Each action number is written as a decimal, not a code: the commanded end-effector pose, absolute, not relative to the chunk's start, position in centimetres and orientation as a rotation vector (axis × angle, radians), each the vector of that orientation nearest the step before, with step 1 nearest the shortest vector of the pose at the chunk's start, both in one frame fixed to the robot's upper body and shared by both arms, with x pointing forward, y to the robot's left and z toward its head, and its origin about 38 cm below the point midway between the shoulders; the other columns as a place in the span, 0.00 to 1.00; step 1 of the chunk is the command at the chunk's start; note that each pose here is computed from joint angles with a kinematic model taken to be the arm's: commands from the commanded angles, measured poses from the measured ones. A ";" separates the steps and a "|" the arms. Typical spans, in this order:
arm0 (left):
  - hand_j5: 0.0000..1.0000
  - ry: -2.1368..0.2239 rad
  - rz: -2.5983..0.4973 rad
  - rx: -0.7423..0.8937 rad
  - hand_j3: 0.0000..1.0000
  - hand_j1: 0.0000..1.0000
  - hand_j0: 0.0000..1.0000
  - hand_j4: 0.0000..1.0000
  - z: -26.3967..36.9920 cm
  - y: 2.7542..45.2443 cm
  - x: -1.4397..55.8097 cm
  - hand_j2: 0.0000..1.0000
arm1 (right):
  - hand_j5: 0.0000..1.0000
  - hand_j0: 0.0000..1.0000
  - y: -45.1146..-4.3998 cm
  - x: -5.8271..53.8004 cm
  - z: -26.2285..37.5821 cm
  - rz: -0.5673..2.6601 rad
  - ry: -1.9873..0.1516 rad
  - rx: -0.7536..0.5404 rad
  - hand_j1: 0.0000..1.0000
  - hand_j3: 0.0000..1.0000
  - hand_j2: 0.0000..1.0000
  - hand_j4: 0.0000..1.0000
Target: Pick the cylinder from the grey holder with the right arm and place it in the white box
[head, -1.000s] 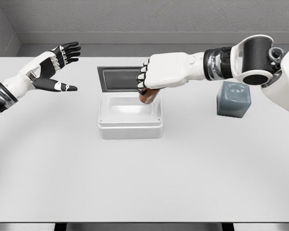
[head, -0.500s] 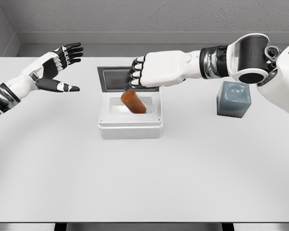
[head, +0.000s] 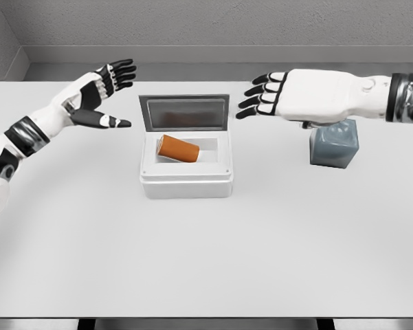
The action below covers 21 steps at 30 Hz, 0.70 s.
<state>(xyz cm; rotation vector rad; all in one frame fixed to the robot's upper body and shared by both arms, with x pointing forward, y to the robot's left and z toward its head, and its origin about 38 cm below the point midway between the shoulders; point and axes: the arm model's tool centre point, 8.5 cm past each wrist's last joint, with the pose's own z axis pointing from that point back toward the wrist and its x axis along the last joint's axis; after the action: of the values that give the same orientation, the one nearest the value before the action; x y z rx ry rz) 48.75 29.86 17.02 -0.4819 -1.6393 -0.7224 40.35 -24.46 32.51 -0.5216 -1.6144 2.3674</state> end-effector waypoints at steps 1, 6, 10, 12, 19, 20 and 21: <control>1.00 -1.639 -0.713 -0.505 1.00 1.00 1.00 1.00 16.6 28.9 48.9 1.00 | 1.00 1.00 -28.5 39.5 38.7 2.228 -1.719 -0.682 1.00 1.00 1.00 1.00; 1.00 -1.636 -0.741 -0.528 1.00 1.00 1.00 1.00 16.3 27.3 48.7 1.00 | 1.00 1.00 -33.5 37.3 36.2 1.894 -1.874 -0.493 1.00 1.00 1.00 1.00; 1.00 -1.636 -0.744 -0.530 1.00 1.00 1.00 1.00 16.2 27.2 48.6 1.00 | 1.00 1.00 -33.1 36.6 30.6 1.714 -1.928 -0.275 1.00 1.00 1.00 1.00; 1.00 -1.631 -0.741 -0.529 1.00 1.00 1.00 1.00 16.0 27.4 48.5 1.00 | 1.00 1.00 -33.5 35.9 28.0 1.580 -1.963 -0.240 1.00 1.00 1.00 1.00; 1.00 -1.649 -0.765 -0.548 1.00 1.00 1.00 1.00 16.4 26.9 47.7 1.00 | 1.00 1.00 -35.8 35.7 25.2 1.474 -1.904 -0.234 1.00 1.00 1.00 1.00; 1.00 -1.650 -0.768 -0.546 1.00 1.00 1.00 1.00 16.5 27.0 47.7 1.00 | 1.00 1.00 -35.9 35.6 25.1 1.472 -1.901 -0.234 1.00 1.00 1.00 1.00; 1.00 -1.653 -0.772 -0.545 1.00 1.00 1.00 1.00 16.7 27.0 47.7 1.00 | 1.00 1.00 -35.9 35.6 25.0 1.471 -1.899 -0.234 1.00 1.00 1.00 1.00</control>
<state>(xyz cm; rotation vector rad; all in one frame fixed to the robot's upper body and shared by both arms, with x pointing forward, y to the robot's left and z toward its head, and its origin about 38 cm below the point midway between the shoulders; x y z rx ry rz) 47.66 27.03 16.18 -0.5399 -1.6412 -0.7689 35.50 -35.57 24.75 -0.2262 -1.8875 1.4943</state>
